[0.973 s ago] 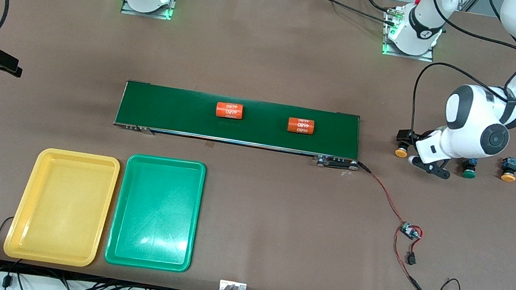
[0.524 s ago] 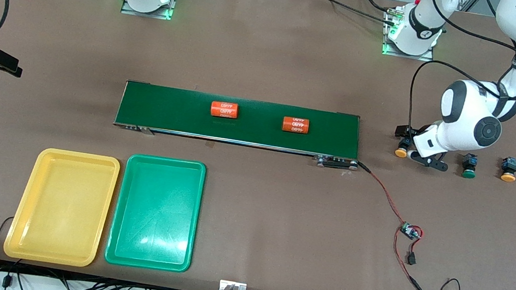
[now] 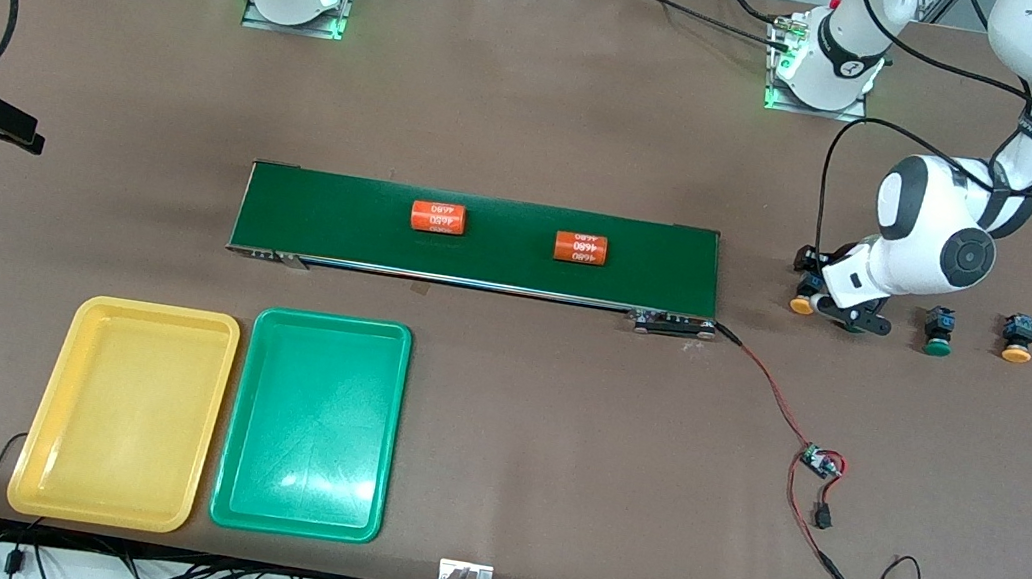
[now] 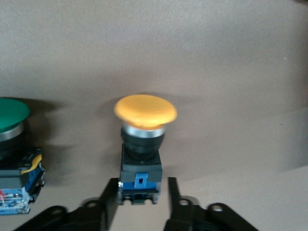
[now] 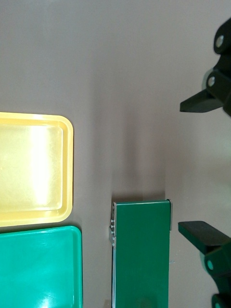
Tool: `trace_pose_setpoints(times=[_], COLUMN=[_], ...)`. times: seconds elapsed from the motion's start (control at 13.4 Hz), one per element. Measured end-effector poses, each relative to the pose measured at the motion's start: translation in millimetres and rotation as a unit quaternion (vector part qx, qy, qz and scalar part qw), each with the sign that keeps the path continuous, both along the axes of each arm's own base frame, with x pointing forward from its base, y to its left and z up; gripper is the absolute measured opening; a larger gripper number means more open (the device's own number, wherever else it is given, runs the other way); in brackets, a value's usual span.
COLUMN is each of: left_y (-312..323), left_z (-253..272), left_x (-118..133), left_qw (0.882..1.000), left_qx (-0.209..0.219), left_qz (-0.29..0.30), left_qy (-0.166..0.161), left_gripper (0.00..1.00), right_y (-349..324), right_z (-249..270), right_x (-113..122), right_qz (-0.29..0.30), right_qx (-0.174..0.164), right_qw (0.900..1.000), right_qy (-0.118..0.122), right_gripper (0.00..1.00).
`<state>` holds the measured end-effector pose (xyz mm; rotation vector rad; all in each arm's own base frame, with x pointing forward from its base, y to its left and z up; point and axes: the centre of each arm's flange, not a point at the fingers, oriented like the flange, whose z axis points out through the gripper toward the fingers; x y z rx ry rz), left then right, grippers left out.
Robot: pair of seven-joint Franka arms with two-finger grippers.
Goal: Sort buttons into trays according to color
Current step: 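Grasp the yellow-capped button with the left gripper, then set the yellow button on the conveyor belt and open the left gripper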
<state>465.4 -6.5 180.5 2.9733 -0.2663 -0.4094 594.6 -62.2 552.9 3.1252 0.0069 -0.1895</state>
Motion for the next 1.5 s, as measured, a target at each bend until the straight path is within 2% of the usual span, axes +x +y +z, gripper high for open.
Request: trace_pose_setpoints(times=[0.07,0.37,0.75,0.9,1.2,1.5], left_y=[0,-8,-74,-104,-171,-227], left_z=[2,32,89,103,123,117], left_x=[1,12,18,14,6,-2], left_qw=[1.000,0.999,0.994,0.995,0.998,0.997], left_qx=[0.000,0.000,-0.003,0.000,0.017,0.031], left_qz=[-0.001,-0.009,-0.058,-0.054,-0.006,0.034], left_qy=[-0.003,-0.037,-0.091,-0.084,-0.067,-0.055], left_gripper=[0.33,0.33,0.33,0.33,0.33,0.33], right_y=[0,0,0,0,0,-1], right_z=[0,0,0,0,0,0], right_x=[0,0,0,0,0,0], right_qz=[0.000,0.000,0.001,0.001,0.001,0.001], right_qx=[0.000,0.000,0.000,0.000,0.000,0.000], right_qw=[1.000,1.000,1.000,1.000,1.000,1.000], right_qy=[0.000,0.000,0.000,0.000,0.000,0.000], right_gripper=[1.00,1.00,1.00,1.00,1.00,1.00])
